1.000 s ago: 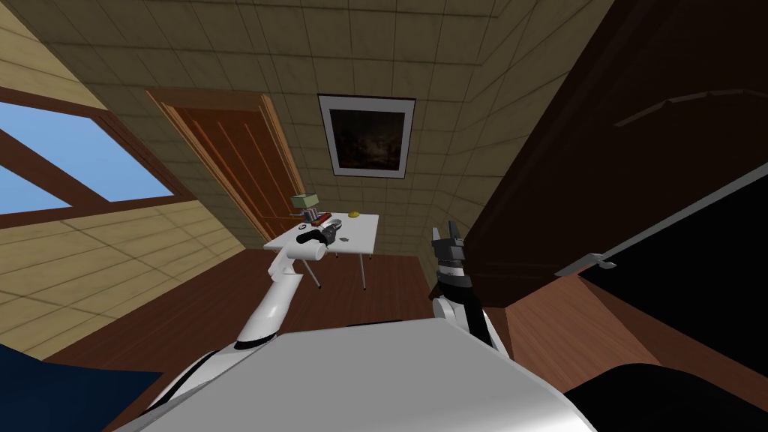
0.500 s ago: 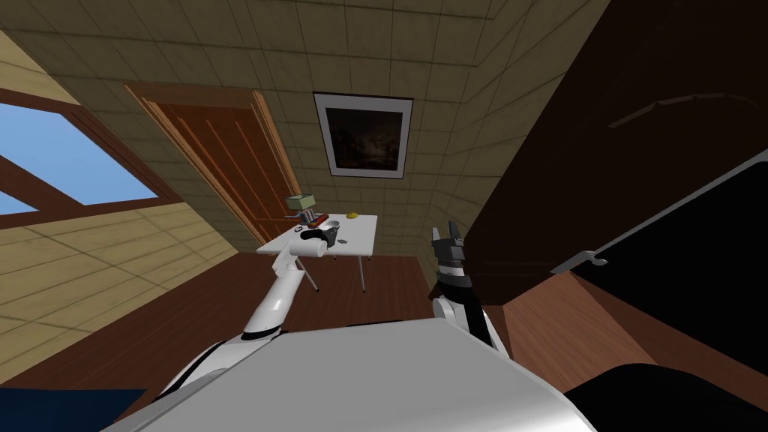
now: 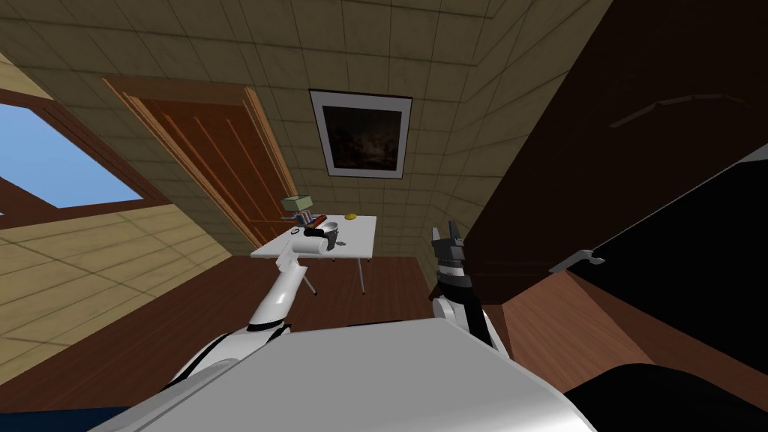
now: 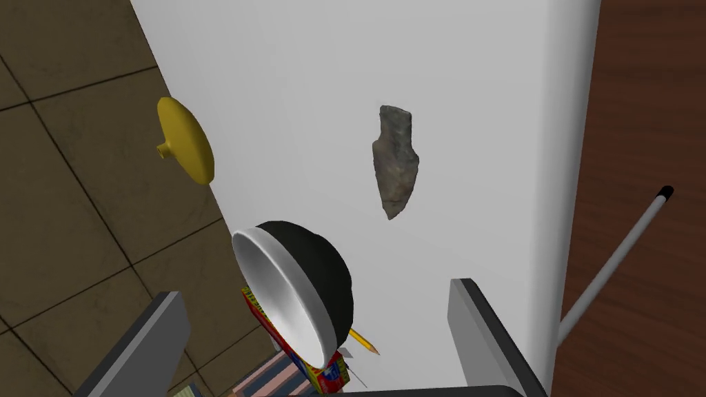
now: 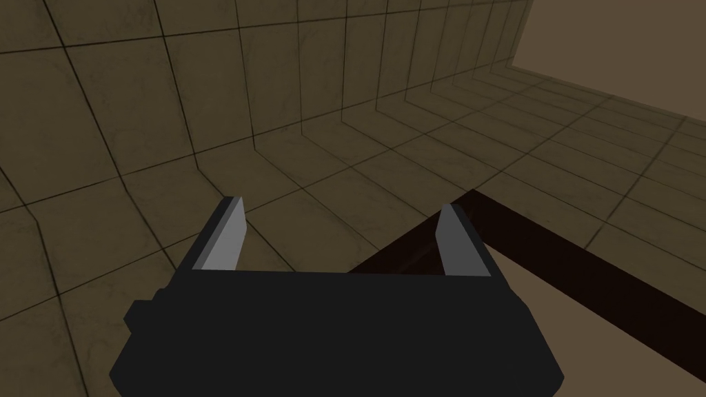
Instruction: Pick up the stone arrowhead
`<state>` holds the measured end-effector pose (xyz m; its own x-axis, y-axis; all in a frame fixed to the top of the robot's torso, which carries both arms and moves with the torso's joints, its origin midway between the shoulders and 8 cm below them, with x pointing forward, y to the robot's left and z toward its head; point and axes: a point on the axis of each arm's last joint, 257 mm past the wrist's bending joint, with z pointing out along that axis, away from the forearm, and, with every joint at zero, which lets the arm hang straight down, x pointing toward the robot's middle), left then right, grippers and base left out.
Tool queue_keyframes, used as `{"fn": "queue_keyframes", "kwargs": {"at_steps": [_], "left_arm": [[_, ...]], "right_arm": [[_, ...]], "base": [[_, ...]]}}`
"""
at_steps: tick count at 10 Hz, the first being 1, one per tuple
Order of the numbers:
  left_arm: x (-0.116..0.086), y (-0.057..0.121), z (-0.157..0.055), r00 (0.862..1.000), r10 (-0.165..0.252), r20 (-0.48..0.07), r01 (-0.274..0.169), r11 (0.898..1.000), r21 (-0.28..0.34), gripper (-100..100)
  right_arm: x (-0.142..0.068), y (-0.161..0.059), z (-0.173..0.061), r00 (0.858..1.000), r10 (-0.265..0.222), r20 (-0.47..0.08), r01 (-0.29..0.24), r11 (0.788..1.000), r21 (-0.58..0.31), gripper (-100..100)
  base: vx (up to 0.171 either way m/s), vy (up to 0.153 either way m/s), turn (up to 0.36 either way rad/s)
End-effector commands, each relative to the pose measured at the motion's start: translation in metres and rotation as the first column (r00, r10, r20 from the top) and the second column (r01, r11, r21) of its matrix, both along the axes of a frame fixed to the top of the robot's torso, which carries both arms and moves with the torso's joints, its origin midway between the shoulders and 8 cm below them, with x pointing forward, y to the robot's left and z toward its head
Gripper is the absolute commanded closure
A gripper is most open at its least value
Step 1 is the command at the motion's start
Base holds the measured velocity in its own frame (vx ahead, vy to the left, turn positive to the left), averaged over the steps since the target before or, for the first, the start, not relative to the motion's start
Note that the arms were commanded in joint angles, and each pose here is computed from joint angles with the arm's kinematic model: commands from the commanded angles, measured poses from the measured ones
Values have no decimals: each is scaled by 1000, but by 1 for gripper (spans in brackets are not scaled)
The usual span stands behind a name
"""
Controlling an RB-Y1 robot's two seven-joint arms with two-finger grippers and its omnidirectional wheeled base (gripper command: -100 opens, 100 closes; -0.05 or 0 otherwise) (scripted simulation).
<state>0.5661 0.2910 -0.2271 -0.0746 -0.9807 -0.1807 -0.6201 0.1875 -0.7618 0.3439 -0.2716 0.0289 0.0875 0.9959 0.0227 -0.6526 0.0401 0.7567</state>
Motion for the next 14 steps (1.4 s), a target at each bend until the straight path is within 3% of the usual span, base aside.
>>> {"fn": "queue_keyframes", "kwargs": {"at_steps": [1, 2, 6, 7, 8, 11, 12, 13, 14], "left_arm": [[-6, 0, -9, 999, 4, -50, -4, 1000, 0, -100], [-7, 0, -10, 998, 5, -58, -5, 1000, 0, -100], [-23, 2, -38, 978, 15, -206, -16, 1000, -4, -100], [-24, 2, -39, 977, 15, -212, -16, 1000, -4, -100], [-29, 1, -49, 964, 16, -265, -19, 1000, -8, -100], [-44, 1, -63, 936, 19, -351, -25, 1000, -10, -100], [-50, 0, -69, 919, 18, -394, -26, 1000, -14, -100], [-54, 1, -72, 910, 20, -414, -28, 1000, -13, -100], [-60, 0, -78, 891, 18, -454, -29, 999, -16, -100]], "right_arm": [[0, 0, 0, 1000, 0, 0, 0, 1000, 0, 0], [0, 0, 0, 1000, 0, 0, 0, 1000, 0, 0], [0, 0, 0, 1000, 0, 0, 0, 1000, 0, 0], [0, 0, 0, 1000, 0, 0, 0, 1000, 0, 0], [0, 0, 0, 1000, 0, 0, 0, 1000, 0, 0], [0, 0, 0, 1000, 0, 0, 0, 1000, 0, 0], [0, 0, 0, 1000, 0, 0, 0, 1000, 0, 0], [0, 0, 0, 1000, 0, 0, 0, 1000, 0, 0], [0, 0, 0, 1000, 0, 0, 0, 1000, 0, 0]], "base": [[56, 30, -52], [24, 12, 2], [70, 29, -62], [36, 14, 7], [61, 24, -83], [70, 36, -53], [85, 38, -78], [81, 25, -42], [86, 26, -61]]}}
